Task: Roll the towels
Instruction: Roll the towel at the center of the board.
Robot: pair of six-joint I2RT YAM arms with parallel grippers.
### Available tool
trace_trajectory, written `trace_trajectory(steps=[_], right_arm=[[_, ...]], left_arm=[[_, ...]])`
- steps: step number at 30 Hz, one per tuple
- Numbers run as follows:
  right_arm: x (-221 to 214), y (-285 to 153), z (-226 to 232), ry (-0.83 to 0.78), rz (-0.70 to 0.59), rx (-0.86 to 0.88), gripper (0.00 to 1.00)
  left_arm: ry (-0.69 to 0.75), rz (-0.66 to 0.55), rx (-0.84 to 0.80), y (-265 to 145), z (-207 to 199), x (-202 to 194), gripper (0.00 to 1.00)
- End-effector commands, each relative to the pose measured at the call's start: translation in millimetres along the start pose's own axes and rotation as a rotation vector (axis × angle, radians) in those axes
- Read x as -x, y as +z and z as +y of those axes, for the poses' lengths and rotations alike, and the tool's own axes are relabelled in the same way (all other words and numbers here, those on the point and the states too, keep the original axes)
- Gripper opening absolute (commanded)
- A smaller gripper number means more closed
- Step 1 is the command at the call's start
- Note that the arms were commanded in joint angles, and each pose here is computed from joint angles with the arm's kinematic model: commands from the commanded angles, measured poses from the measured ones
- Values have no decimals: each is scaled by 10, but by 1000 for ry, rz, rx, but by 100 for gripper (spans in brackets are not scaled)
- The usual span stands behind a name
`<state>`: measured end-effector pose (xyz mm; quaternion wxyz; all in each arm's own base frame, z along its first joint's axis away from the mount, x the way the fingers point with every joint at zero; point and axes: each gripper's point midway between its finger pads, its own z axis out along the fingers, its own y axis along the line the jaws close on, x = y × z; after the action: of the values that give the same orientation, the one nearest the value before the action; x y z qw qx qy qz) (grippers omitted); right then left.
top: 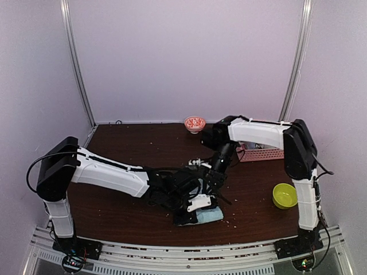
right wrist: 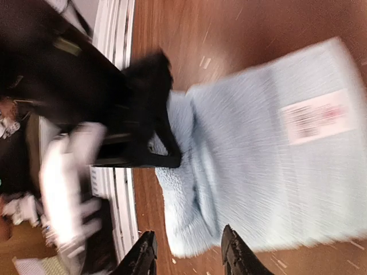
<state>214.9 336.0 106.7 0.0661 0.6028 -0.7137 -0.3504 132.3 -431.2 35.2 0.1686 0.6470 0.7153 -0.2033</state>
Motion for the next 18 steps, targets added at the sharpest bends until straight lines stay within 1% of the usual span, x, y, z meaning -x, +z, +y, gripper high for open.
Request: trace_trajectory(steps=[1,3,5,6,9,11,14,18], right_arm=[[320,-1083,67,-46,-221,-256,39],[408,-1497,139,-49,-337,-337,39],[464,-1825,284,-76,-437,-405,38],[492,-1980,444,-108,-491,-440,38],[524,-2070,846,-221,-573,-462,38],[515,-1889,1165,-348,-540,-467,42],[438,-1487,1346,-462,-431,-533,42],[224,-821,1145,-453,-263,-504,37]], left_arm=[[-171,-27,-253,-36,-98,-3,0],[-254,-48,-350,-57,-43,10,0],[-356,-55,-408,-35,93,-31,0],[-390,-53,-438,-9,117,-59,0],[-460,-40,-502,85,172,-151,0],[-492,-36,-538,140,180,-203,0],[-524,-22,-564,212,191,-279,0],[-552,-9,-575,279,214,-349,1]])
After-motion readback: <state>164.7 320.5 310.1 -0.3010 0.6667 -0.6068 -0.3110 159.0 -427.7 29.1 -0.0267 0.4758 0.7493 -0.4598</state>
